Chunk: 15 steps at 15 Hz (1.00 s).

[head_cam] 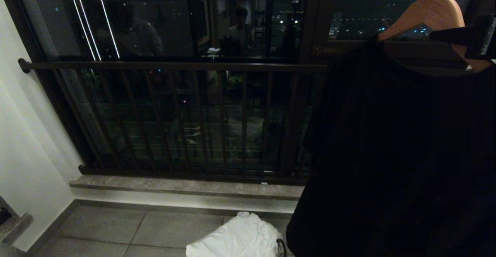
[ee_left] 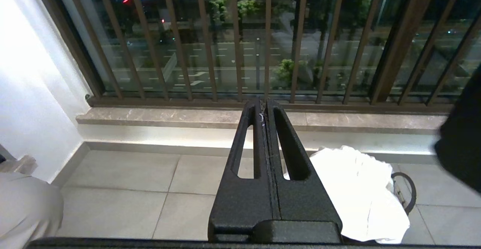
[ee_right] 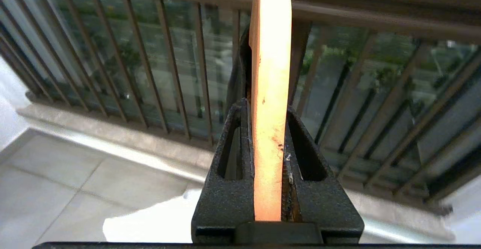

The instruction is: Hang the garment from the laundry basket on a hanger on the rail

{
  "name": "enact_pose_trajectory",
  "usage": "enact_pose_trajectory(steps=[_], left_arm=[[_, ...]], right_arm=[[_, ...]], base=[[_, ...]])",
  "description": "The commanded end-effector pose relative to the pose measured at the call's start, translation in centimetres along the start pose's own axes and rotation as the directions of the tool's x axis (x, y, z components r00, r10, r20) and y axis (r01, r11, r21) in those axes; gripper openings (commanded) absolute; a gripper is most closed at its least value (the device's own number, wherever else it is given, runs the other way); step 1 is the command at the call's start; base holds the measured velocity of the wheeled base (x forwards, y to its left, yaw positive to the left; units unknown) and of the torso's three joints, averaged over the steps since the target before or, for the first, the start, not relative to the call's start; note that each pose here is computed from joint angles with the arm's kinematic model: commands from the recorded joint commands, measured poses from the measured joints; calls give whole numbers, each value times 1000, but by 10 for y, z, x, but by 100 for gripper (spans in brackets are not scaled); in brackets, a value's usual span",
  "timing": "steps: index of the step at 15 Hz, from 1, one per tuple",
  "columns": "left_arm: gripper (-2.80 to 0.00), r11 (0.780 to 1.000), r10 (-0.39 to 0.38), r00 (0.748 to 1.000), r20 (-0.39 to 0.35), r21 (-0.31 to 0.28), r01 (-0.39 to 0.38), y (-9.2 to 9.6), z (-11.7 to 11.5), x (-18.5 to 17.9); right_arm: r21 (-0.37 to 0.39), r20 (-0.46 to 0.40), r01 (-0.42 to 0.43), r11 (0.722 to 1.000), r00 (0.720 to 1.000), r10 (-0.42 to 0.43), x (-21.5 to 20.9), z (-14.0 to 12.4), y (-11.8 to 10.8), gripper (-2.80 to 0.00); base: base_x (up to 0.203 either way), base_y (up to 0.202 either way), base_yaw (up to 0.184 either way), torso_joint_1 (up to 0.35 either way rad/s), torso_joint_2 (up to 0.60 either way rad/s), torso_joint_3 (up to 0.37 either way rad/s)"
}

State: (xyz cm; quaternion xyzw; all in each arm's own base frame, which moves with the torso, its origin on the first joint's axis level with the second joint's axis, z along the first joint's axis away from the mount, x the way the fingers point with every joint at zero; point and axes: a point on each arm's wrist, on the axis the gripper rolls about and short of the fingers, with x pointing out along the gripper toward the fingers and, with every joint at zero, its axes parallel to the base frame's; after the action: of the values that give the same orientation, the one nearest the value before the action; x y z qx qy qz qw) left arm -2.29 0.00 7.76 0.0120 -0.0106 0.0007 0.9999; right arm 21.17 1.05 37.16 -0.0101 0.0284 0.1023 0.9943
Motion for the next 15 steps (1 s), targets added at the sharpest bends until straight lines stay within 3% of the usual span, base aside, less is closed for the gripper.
enact_pose_trajectory(steps=[1,15], left_arm=[[-280,1000,0,1000,-7,1,0,0,-2,1],[-280,1000,0,1000,-7,1,0,0,-2,1]], right_arm=[[3,1,0,1000,1000,0,6,-1,-1,-280],[6,-2,0,1000,1000,0,30,-3,-5,-280]], base=[[0,0,0,0,0,0],[0,0,0,0,0,0]])
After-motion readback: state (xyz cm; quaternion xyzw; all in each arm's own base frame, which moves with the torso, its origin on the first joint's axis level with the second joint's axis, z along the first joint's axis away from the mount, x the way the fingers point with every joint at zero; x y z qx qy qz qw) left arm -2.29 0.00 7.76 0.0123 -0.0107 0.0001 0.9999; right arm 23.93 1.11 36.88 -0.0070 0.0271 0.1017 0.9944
